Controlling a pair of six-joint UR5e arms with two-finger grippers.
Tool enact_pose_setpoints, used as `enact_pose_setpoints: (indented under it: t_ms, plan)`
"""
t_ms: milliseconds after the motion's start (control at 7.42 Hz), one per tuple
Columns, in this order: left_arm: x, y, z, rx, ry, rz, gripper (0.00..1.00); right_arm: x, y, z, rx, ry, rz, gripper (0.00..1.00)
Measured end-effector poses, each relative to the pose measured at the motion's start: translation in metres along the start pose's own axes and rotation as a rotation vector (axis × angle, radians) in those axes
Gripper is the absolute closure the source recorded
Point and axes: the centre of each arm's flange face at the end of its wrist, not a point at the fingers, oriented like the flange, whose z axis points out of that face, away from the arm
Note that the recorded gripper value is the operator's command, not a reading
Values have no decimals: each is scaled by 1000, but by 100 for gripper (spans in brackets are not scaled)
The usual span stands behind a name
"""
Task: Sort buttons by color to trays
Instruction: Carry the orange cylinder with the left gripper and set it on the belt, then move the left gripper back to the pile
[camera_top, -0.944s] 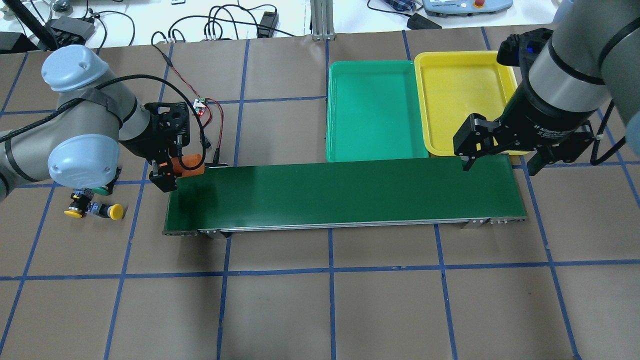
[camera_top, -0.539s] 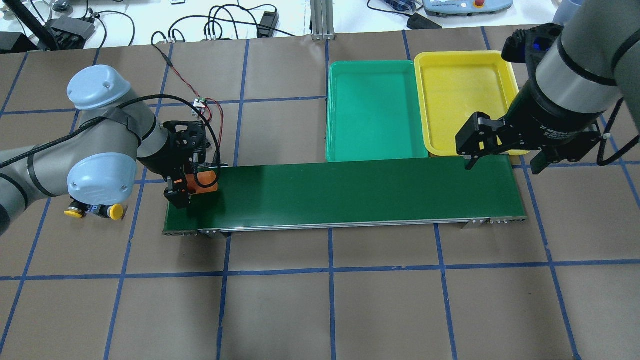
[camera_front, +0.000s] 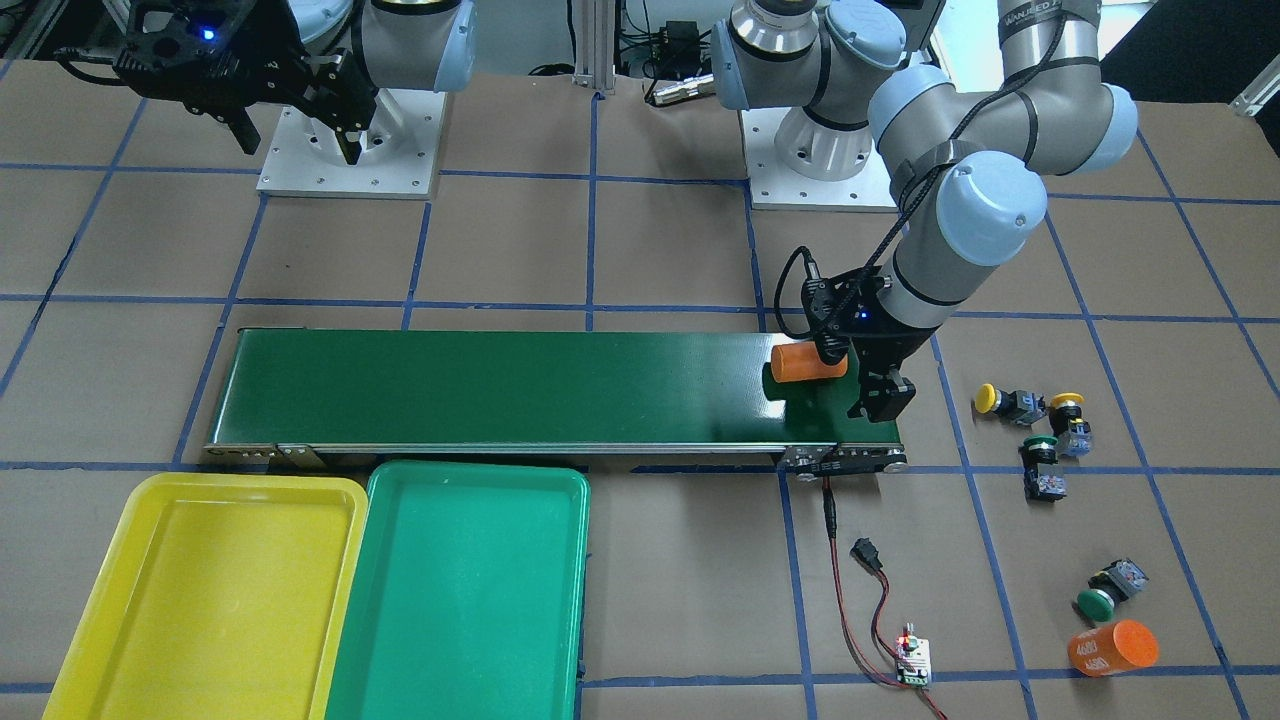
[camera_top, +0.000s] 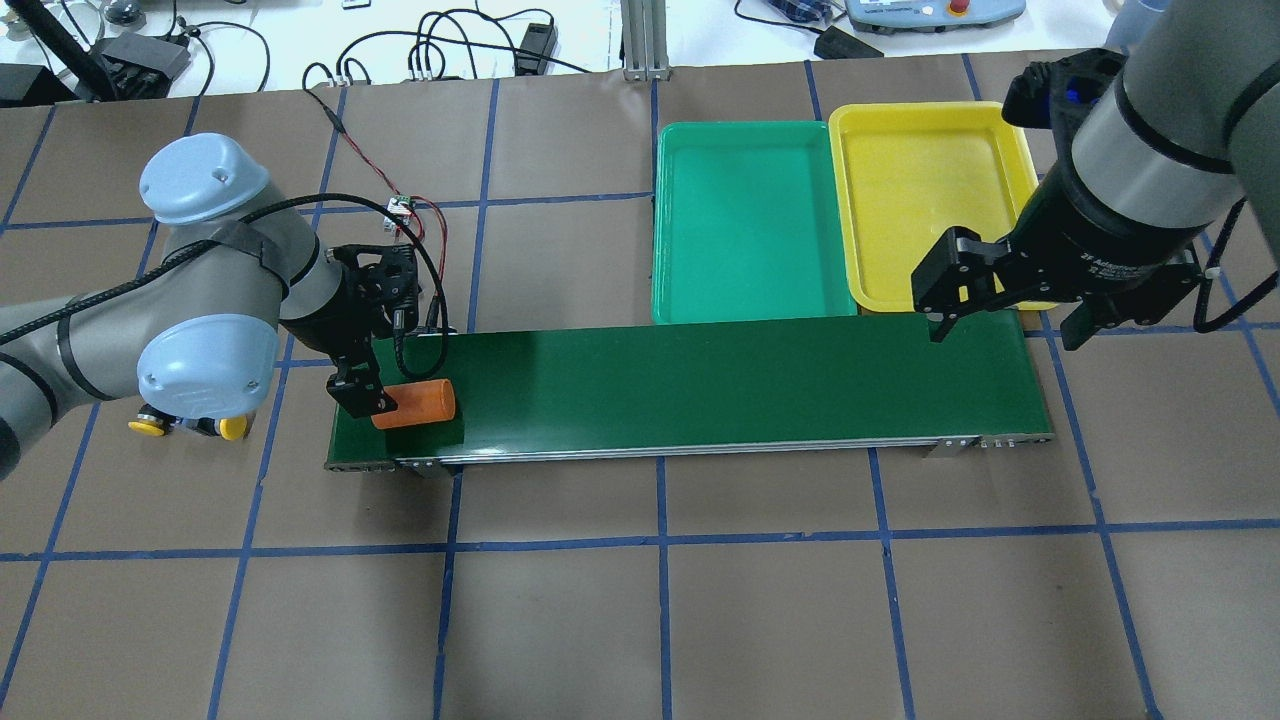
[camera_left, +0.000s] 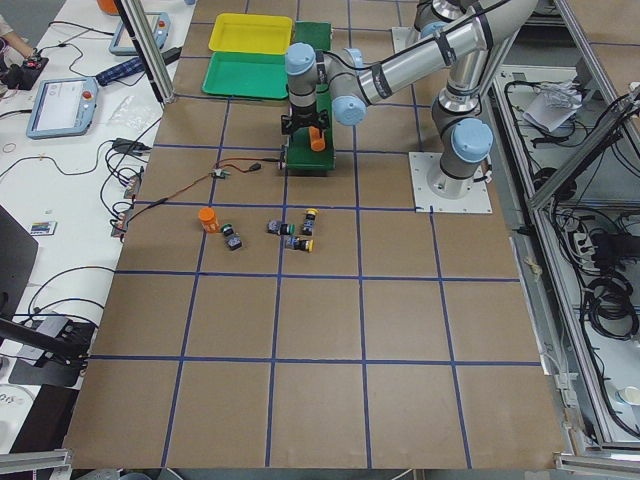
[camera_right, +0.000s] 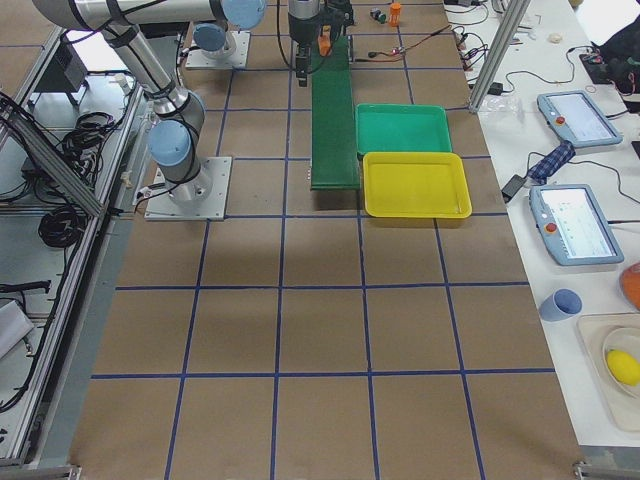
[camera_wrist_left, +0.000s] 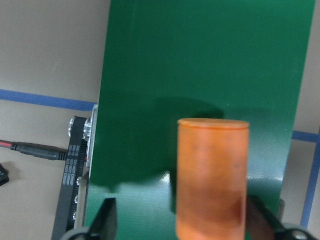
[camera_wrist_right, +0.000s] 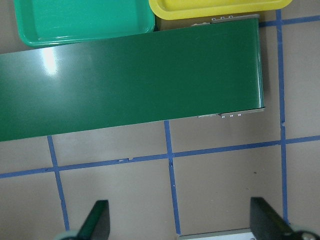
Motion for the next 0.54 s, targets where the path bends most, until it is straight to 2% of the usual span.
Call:
enact_pose_setpoints:
  t_ms: [270,539]
  plan:
    - [-28,11,-49,1,-26,-24,0,0,7,-5,1,-4,0,0]
    - [-87,55,-96,10,-14,-92,0,1,9,-7,8,1,-1,0]
